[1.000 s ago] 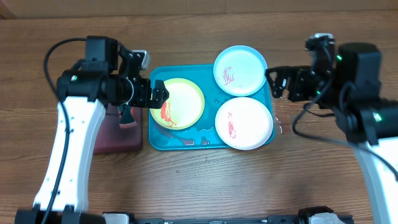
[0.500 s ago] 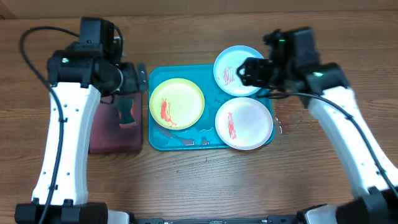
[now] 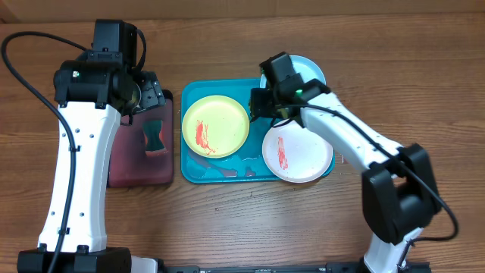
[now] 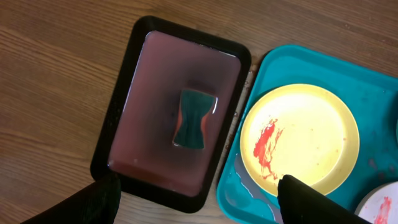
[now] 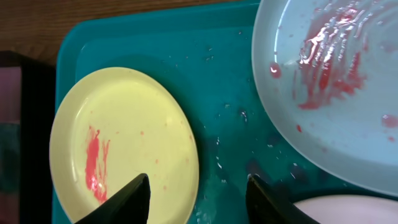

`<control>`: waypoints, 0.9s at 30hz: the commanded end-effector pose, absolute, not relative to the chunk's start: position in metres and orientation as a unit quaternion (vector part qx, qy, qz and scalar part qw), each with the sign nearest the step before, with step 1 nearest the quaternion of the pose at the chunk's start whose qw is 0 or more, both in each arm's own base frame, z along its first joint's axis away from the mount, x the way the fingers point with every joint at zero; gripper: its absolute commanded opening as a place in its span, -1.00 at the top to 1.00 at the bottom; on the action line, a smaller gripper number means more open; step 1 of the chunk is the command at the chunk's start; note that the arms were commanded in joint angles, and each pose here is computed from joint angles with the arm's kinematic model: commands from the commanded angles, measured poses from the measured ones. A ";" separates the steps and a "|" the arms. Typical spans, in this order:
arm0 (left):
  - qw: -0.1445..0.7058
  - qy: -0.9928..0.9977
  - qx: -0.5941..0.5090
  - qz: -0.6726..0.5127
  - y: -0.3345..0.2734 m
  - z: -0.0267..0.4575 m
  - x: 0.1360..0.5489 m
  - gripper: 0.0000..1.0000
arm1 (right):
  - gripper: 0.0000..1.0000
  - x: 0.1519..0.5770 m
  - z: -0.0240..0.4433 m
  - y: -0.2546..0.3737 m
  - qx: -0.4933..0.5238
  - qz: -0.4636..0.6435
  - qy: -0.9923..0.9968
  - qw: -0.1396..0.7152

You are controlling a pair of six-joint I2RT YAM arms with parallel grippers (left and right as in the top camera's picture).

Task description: Clean dirty plates on tray and stack at the side

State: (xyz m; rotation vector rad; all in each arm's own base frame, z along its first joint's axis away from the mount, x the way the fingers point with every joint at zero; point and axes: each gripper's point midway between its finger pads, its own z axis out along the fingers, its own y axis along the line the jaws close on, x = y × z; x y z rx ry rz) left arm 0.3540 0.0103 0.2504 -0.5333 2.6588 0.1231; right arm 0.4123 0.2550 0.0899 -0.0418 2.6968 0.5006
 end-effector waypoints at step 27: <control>0.186 0.959 -0.204 0.059 0.015 0.222 0.349 -0.78 | 0.78 0.402 0.009 0.287 -0.074 0.128 0.975 0.163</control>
